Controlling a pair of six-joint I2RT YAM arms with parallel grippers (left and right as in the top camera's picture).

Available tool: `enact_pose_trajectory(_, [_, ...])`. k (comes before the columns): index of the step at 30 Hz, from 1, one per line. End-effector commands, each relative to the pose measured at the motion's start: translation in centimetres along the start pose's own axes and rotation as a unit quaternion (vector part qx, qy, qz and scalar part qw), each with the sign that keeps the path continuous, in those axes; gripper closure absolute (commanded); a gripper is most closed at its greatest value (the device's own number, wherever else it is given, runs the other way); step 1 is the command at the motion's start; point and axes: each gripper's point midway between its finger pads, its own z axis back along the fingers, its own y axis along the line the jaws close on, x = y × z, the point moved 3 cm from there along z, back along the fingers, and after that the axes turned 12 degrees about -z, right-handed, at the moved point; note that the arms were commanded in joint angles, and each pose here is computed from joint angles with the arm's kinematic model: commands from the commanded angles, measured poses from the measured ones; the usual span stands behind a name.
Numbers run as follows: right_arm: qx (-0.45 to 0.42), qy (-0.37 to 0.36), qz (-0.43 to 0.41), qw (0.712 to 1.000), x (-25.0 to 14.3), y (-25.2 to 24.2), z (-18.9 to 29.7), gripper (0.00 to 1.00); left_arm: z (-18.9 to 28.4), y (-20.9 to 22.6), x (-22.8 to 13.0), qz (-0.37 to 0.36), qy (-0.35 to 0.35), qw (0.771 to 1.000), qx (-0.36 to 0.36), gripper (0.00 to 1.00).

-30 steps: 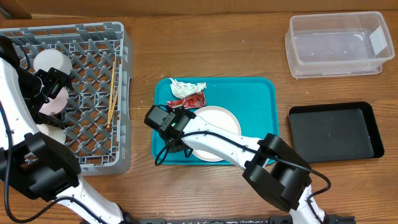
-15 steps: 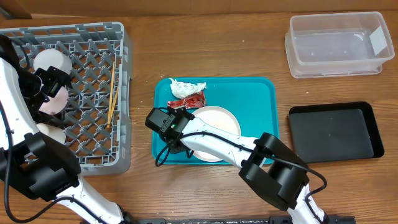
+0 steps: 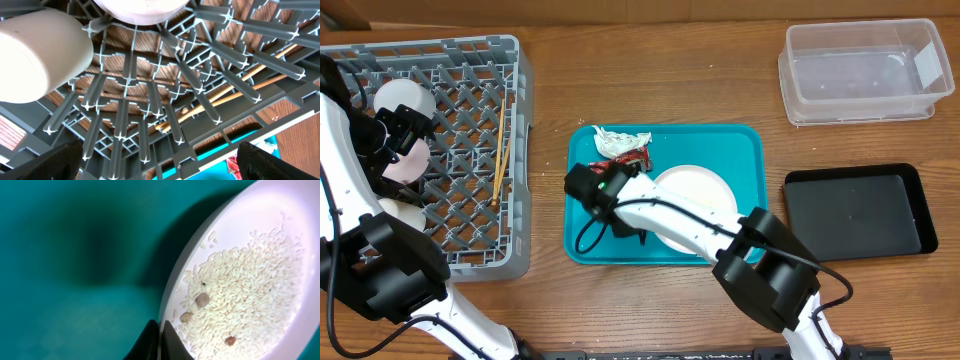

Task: Sort waste into correct bins and load items into the dishwasher
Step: 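Lift the rice plate with the right gripper toward the black tray, then tilt the plate over the black tray to dump the rice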

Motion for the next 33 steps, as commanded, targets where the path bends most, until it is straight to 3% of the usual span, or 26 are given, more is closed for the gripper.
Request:
enact_pose_trajectory(1, [-0.017,-0.038,-0.035,0.999,2.7,-1.1,1.2,0.96,0.4,-0.5,0.1,-0.001,-0.007,1.000,-0.005,0.00])
enact_pose_trajectory(10, [-0.067,-0.063,-0.143,0.985,7.7,-7.0,5.2,0.96,0.3,-0.7,0.0,-0.004,-0.007,1.000,-0.005,0.00])
enact_pose_trajectory(19, [-0.073,-0.053,-0.265,0.960,13.2,-16.4,7.4,0.96,0.3,-0.8,0.0,-0.004,-0.007,1.000,-0.005,0.00])
enact_pose_trajectory(25, [-0.060,-0.003,-0.355,0.933,14.8,-24.4,6.0,0.96,0.3,-1.0,-0.1,-0.007,-0.006,1.000,-0.005,0.00])
enact_pose_trajectory(33, [-0.027,0.050,-0.433,0.900,15.4,-30.7,3.5,0.96,0.3,-0.9,-0.1,-0.007,-0.006,1.000,-0.005,0.00])
